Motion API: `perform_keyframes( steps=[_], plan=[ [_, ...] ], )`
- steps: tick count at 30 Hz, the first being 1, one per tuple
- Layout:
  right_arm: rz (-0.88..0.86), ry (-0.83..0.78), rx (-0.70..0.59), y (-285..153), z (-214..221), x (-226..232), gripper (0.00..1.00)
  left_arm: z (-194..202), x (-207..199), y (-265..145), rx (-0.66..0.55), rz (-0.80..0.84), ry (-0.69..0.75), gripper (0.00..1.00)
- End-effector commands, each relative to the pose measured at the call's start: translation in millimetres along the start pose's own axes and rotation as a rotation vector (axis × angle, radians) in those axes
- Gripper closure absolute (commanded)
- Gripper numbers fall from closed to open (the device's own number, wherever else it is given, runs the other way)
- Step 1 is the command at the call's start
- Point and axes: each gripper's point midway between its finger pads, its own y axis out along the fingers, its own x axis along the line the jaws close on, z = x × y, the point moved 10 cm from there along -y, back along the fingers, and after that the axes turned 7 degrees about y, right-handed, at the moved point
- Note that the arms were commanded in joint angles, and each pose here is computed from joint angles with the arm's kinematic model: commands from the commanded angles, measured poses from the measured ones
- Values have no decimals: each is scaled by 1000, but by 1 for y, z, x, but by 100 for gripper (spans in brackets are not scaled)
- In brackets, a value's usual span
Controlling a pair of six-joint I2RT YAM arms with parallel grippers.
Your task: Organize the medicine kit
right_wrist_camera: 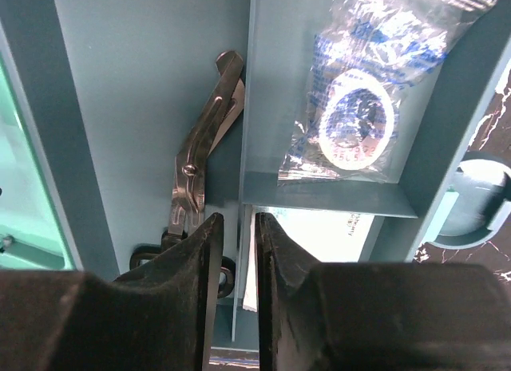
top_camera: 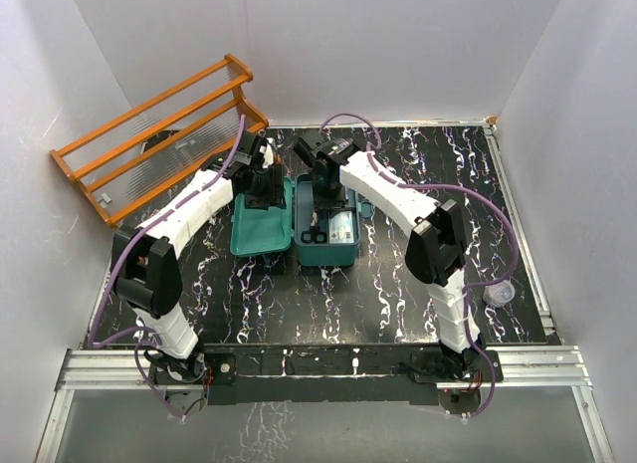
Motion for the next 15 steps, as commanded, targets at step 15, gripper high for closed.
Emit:
perform_keyframes(
  steps=[15],
  plan=[
    [-298, 142, -362, -78, -39, -32, 64, 9, 44, -72, -333, -239, -130, 13]
  ],
)
